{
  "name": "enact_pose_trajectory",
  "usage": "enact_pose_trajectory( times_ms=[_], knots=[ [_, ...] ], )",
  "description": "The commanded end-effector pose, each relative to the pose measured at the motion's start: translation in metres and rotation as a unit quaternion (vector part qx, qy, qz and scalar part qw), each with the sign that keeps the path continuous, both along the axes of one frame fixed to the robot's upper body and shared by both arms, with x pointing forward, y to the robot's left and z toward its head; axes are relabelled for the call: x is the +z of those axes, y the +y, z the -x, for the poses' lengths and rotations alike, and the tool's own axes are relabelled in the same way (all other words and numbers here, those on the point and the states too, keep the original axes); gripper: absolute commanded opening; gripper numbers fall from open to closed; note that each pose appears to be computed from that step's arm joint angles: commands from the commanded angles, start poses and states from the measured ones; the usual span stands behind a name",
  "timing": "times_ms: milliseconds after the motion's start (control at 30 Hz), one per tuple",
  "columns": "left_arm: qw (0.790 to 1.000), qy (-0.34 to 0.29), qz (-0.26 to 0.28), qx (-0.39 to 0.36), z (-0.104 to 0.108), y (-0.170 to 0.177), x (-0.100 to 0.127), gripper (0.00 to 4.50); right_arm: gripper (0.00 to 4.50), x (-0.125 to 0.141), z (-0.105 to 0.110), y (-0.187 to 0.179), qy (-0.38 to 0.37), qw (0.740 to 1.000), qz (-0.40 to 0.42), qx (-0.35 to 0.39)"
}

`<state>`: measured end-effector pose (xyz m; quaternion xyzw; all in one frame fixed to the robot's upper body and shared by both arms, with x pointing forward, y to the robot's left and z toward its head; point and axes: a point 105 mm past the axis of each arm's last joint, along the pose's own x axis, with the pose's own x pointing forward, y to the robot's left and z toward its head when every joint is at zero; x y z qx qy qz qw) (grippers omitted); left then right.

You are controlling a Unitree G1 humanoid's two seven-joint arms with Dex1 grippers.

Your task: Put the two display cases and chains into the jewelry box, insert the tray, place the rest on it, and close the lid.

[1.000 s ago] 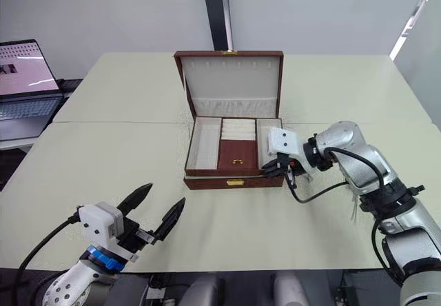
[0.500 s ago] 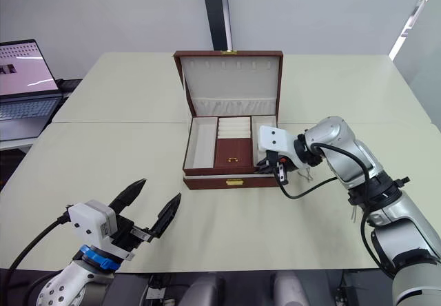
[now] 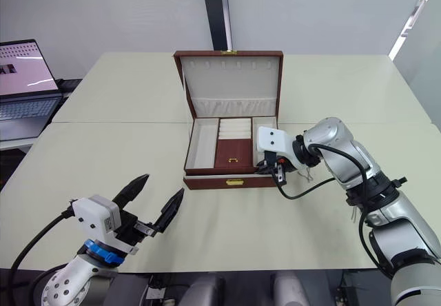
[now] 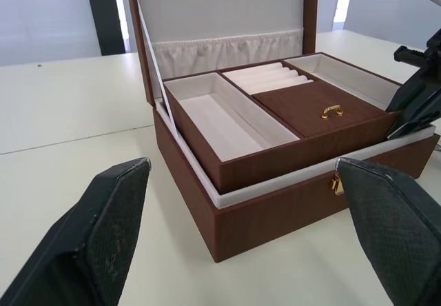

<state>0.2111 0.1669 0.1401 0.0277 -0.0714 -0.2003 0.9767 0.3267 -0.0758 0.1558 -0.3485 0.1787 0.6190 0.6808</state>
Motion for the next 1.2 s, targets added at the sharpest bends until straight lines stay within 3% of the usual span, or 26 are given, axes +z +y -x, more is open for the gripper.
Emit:
enact_pose_trajectory(
  times_ms=[33, 200, 433, 600, 667, 767, 1067, 1200],
  knots=[
    [1.0, -0.01, -0.001, -0.002, 0.002, 0.0, 0.005, 4.5, 0.03, 0.009, 0.001, 0.003, -0.019, 1.0, -0.005, 0.012],
    [1.0, -0.009, 0.001, -0.001, 0.003, -0.001, 0.003, 4.5, 0.03, 0.013, 0.0, 0.004, -0.022, 1.0, -0.01, 0.018],
    [1.0, -0.015, 0.002, -0.002, 0.001, -0.005, 0.008, 4.5, 1.78, 0.033, -0.005, 0.006, -0.03, 0.998, -0.049, 0.012],
    [1.0, -0.018, 0.005, -0.005, -0.002, -0.008, 0.012, 4.5, 3.02, 0.049, -0.013, 0.012, -0.01, 0.99, -0.142, -0.005],
    [1.0, -0.018, 0.005, -0.005, -0.003, -0.007, 0.013, 4.5, 3.02, 0.052, -0.014, 0.016, -0.007, 0.985, -0.174, -0.003],
    [1.0, -0.018, 0.005, -0.006, -0.004, -0.007, 0.014, 4.5, 2.51, 0.053, -0.029, 0.021, -0.023, 0.975, -0.217, -0.034],
    [1.0, -0.018, 0.005, -0.009, -0.007, -0.008, 0.014, 4.5, 0.17, 0.023, -0.041, 0.036, -0.014, 0.964, -0.257, -0.07],
    [1.0, -0.022, 0.005, -0.01, -0.008, -0.008, 0.016, 4.5, 0.04, -0.014, -0.038, 0.035, 0.004, 0.972, -0.224, -0.076]
  ],
)
